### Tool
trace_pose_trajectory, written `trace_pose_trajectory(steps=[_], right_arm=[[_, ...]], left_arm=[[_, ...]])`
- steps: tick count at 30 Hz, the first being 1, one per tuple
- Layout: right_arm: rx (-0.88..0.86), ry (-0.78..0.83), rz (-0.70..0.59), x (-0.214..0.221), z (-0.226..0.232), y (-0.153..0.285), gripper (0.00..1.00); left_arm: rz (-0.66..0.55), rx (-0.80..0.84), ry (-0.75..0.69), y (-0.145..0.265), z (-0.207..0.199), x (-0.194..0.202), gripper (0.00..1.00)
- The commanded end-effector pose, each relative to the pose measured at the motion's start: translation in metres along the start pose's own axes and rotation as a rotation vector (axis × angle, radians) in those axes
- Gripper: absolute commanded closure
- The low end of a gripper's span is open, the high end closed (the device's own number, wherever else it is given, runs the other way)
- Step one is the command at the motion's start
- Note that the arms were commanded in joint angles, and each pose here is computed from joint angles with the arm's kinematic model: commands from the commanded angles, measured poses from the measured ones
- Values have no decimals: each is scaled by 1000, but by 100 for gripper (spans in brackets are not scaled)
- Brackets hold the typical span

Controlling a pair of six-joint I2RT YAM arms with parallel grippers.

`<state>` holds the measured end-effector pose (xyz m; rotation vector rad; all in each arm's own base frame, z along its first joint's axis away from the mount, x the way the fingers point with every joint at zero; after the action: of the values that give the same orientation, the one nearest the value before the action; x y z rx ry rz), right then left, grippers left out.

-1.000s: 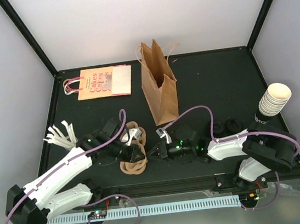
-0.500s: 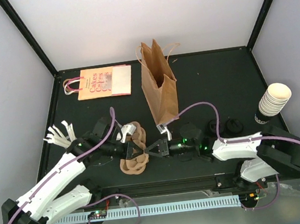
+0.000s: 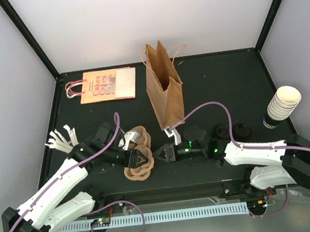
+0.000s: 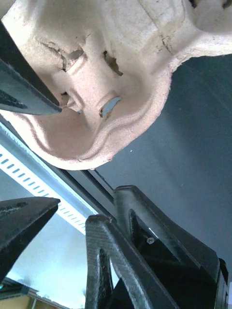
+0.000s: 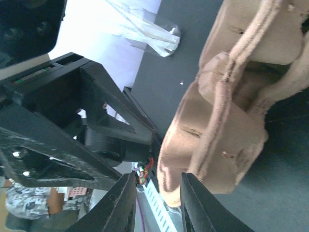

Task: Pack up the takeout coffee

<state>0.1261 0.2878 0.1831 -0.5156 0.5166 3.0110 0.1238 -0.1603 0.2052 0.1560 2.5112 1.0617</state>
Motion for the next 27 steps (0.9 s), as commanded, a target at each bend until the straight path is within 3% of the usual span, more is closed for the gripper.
trace_pose_trajectory(steps=[1, 11, 15, 21, 27], right_arm=[[73, 39, -29, -2, -3, 6, 71], [189, 37, -202, -7, -12, 39, 70], [219, 42, -252, -7, -16, 52, 70], [231, 43, -281, -6, -17, 61, 69], [233, 38, -282, -5, -19, 63, 70]], left_arm=[[1, 15, -76, 7, -9, 0, 47], [94, -64, -266, -10, -29, -1, 16], [135, -137, -393, -17, -39, -2, 17], [262, -276, -455, -36, -43, -4, 21], [366, -340, -444, -51, -38, -2, 34]])
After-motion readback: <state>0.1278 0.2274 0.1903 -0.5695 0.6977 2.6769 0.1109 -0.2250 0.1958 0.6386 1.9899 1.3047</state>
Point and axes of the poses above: each gripper's point midway between its finger pads, its own y axis back along the fingers, its own z axis along the line the jaws close on, x = y × z, the point moved 7 cm from there along y, back along the fingers, and after that the axes turned 2 degrees about -y, right-handed, at the moved point
